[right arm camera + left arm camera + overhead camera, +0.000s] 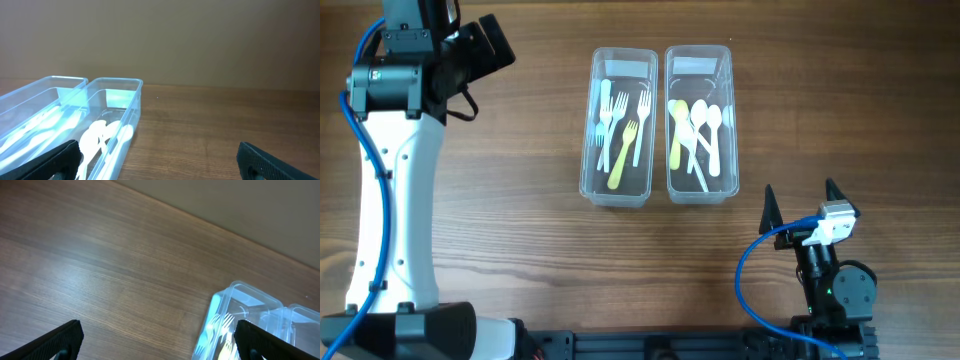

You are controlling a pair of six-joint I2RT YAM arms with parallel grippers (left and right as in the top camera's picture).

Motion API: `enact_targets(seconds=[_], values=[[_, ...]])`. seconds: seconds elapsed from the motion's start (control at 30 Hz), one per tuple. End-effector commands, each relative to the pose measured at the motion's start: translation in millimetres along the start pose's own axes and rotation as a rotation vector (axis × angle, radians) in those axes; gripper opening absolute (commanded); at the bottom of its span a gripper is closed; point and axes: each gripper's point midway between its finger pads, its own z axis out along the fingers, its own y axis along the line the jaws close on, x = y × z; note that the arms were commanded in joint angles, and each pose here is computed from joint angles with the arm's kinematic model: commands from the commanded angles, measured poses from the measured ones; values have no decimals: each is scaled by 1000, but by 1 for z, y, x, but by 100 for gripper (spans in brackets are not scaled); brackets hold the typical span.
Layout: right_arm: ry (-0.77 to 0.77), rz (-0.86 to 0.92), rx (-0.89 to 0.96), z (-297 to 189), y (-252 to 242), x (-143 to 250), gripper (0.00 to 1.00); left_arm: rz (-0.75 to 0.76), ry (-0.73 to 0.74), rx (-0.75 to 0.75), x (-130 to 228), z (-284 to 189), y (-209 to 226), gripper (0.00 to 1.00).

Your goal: Pack container

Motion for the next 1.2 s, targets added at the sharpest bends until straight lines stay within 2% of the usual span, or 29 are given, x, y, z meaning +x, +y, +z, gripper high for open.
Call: enact_targets(seconds=[0.0, 0.17, 0.3, 0.4, 0.5, 0.67, 0.93, 1.17], values=[[-20, -19, -18, -1, 3, -4, 100, -20, -144, 83, -18, -72, -3, 100], [-20, -20, -18, -1, 3, -4, 100, -23, -337, 233, -22, -173, -8, 100], [-20, -19, -18, -1, 3, -4, 100, -40, -589, 312, -23, -270, 4, 100], [-20, -19, -18, -1, 3, -4, 100, -46, -700, 340, 0, -325, 20, 100], [-20, -19, -18, -1, 3, -4, 100, -54, -723, 332, 31, -347, 36, 100], [-20, -19, -18, -1, 3, -4, 100, -65, -691, 300, 68, -328, 50, 100], [-20, -19, -18, -1, 3, -4, 100, -43, -663, 350, 88, -228, 42, 100], [-20, -19, -18, -1, 3, -4, 100, -18, -707, 421, 122, -149, 40, 100]])
